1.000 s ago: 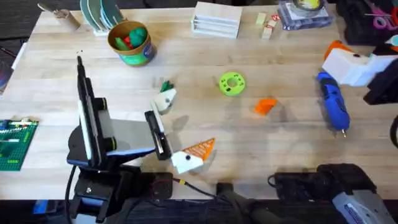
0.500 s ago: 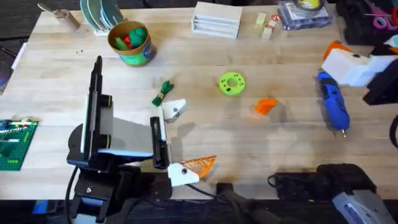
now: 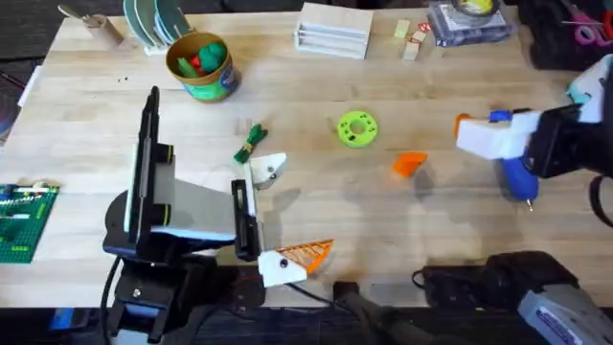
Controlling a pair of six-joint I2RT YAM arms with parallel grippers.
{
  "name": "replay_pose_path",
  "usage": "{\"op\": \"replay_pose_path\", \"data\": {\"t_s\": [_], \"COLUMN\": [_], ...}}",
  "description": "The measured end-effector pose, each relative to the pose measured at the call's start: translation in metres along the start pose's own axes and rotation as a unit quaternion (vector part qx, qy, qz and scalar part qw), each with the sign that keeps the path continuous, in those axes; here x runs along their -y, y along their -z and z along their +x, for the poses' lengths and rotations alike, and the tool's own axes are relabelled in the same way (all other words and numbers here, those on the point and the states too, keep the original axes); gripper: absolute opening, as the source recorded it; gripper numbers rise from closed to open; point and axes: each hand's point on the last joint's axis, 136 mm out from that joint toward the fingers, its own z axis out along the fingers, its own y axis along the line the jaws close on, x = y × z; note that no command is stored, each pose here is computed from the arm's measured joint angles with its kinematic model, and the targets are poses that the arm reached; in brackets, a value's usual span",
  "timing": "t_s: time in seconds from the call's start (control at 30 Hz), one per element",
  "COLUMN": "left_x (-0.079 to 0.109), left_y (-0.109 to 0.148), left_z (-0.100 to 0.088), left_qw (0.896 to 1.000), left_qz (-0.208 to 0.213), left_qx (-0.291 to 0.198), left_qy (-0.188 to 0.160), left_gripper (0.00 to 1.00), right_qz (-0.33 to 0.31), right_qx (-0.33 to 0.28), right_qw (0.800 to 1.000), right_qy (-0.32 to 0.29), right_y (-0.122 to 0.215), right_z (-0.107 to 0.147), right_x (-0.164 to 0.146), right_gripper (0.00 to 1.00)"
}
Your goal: Pick up the gripper from the table and insert it into the empty holder that is missing its gripper. Then pick up a screw, insert it into the mounting hole, and use the screwdriver to tighten it. Finally, clean up the table by picking up the vegetable and placing it into the bucket.
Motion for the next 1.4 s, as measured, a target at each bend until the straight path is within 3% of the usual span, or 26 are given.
{"op": "replay_pose_path", "data": {"t_s": [0.27, 0.63, 0.93, 1.13, 1.17, 1.4], "left_x": [-0.001, -0.001, -0.001, -0.001, -0.001, -0.001], "left_y": [0.0, 0.0, 0.0, 0.0, 0.0, 0.0], "left_z": [0.009, 0.009, 0.009, 0.009, 0.009, 0.009], "left_qw": [0.999, 0.999, 0.999, 0.999, 0.999, 0.999], "left_qz": [-0.002, -0.002, -0.002, -0.002, -0.002, -0.002], "left_qx": [-0.011, -0.011, -0.011, -0.011, -0.011, -0.011], "left_qy": [0.037, 0.038, 0.038, 0.038, 0.038, 0.038], "left_gripper": [0.993, 0.992, 0.993, 0.993, 0.993, 0.993], "right_qz": [-0.052, -0.075, -0.092, -0.093, -0.091, -0.087], "right_qx": [-0.157, -0.256, -0.293, -0.316, -0.323, -0.314], "right_qw": [0.983, 0.958, 0.934, 0.92, 0.918, 0.92], "right_qy": [0.077, 0.11, 0.184, 0.211, 0.213, 0.22], "right_y": [-0.026, -0.069, -0.094, -0.11, -0.115, -0.12], "right_z": [0.045, 0.066, 0.078, 0.086, 0.088, 0.084], "right_x": [-0.021, -0.022, -0.035, -0.036, -0.034, -0.033], "right_gripper": [0.991, 0.993, 0.981, 0.868, 0.78, 0.48]}}
